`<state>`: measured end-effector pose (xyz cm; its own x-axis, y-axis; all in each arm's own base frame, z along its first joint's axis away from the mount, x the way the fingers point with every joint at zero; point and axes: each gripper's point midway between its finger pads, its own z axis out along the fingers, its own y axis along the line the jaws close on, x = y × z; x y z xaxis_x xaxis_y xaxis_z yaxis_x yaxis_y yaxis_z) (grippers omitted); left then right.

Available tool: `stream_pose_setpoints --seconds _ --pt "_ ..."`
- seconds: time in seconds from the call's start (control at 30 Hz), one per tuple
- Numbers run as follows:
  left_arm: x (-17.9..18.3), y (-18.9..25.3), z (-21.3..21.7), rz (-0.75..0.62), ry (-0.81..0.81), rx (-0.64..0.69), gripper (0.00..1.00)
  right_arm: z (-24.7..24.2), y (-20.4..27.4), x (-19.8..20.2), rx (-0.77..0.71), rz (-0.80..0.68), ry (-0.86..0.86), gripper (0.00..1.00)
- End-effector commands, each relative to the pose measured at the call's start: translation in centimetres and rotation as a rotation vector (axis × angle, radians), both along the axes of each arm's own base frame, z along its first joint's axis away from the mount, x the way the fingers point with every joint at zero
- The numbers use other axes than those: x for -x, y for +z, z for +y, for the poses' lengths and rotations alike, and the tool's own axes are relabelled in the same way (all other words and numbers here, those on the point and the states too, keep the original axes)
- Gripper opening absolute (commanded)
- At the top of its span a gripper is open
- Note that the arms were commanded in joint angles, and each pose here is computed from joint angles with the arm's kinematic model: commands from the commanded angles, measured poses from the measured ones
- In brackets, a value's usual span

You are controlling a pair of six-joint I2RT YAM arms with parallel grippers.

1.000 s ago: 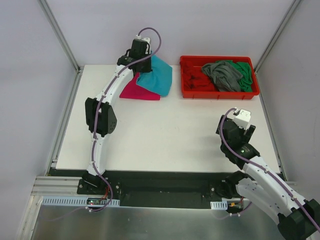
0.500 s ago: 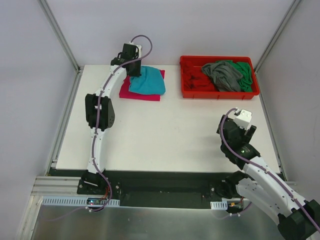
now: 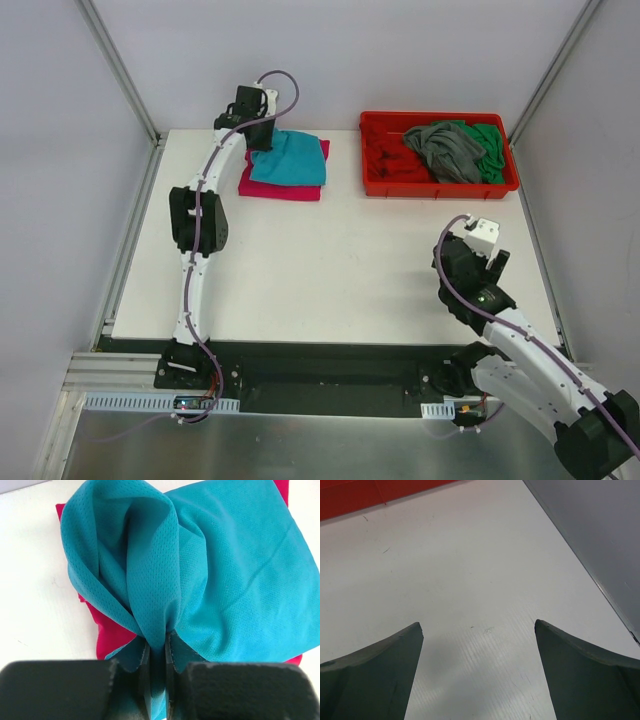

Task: Fold and stack the t-shirts

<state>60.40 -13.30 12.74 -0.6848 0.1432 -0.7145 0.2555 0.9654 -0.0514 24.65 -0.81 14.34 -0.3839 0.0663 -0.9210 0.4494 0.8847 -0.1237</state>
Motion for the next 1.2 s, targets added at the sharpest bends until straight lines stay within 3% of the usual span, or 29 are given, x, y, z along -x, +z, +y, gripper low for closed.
stream_pose_setpoints --seconds 0.0,0.03,0.1,0.17,0.2,0.23,0.27,0.3,0.37,0.5,0.73,0.93,1.07,1.17 --pt "-1.3 1.3 1.0 -0.060 -0.023 -0.017 0.10 -0.3 0.7 -0.3 0.004 -0.024 -0.035 0.96" --pt "-1.3 1.0 1.0 -0.056 -0.021 -0.021 0.22 -0.3 0.7 -0.4 0.005 -0.023 -0.035 0.96" --pt "-1.6 0.2 1.6 -0.049 0.004 -0.049 0.32 -0.3 0.6 -0.4 0.010 -0.016 -0.036 0.96" --pt "-2.5 -0.3 3.7 -0.070 0.097 -0.128 0.16 -0.4 0.6 -0.4 0.016 -0.007 -0.037 0.96" --pt "-3.0 -0.2 4.9 -0.087 0.148 -0.180 0.14 -0.3 0.6 -0.4 0.020 -0.002 -0.035 0.96" --pt "-3.3 -0.5 5.9 -0.092 0.178 -0.229 0.14 -0.4 0.6 -0.3 0.022 0.002 -0.037 0.96" --pt "-3.4 -0.3 6.5 -0.101 0.196 -0.266 0.22 -0.4 0.6 -0.3 0.018 0.004 -0.037 0.96" --pt "-3.3 -0.4 7.2 -0.099 0.210 -0.293 0.43 -0.3 0.5 -0.3 0.016 0.004 -0.036 0.96" --pt "-3.1 0.3 7.8 -0.106 0.239 -0.316 0.99 -0.3 0.6 -0.3 0.011 0.002 -0.033 0.96" --pt "-2.3 4.0 8.6 -0.155 0.339 -0.281 0.99 -0.1 0.9 -0.4 0.001 0.000 -0.023 0.96" --pt "2.8 12.5 4.9 -0.201 0.300 0.019 0.99 -0.3 1.5 0.4 -0.025 0.004 -0.031 0.96" --pt "11.9 16.7 0.5 -0.128 0.217 0.317 0.99 -0.7 2.5 1.6 -0.113 -0.079 -0.047 0.96" --pt "19.7 13.4 -0.1 -0.107 0.291 0.289 0.99 -0.5 2.5 2.2 -0.160 -0.120 -0.014 0.96" --pt "25.7 12.4 -0.9 -0.218 0.266 0.331 0.99 -0.4 2.7 2.3 -0.173 -0.145 0.010 0.96"
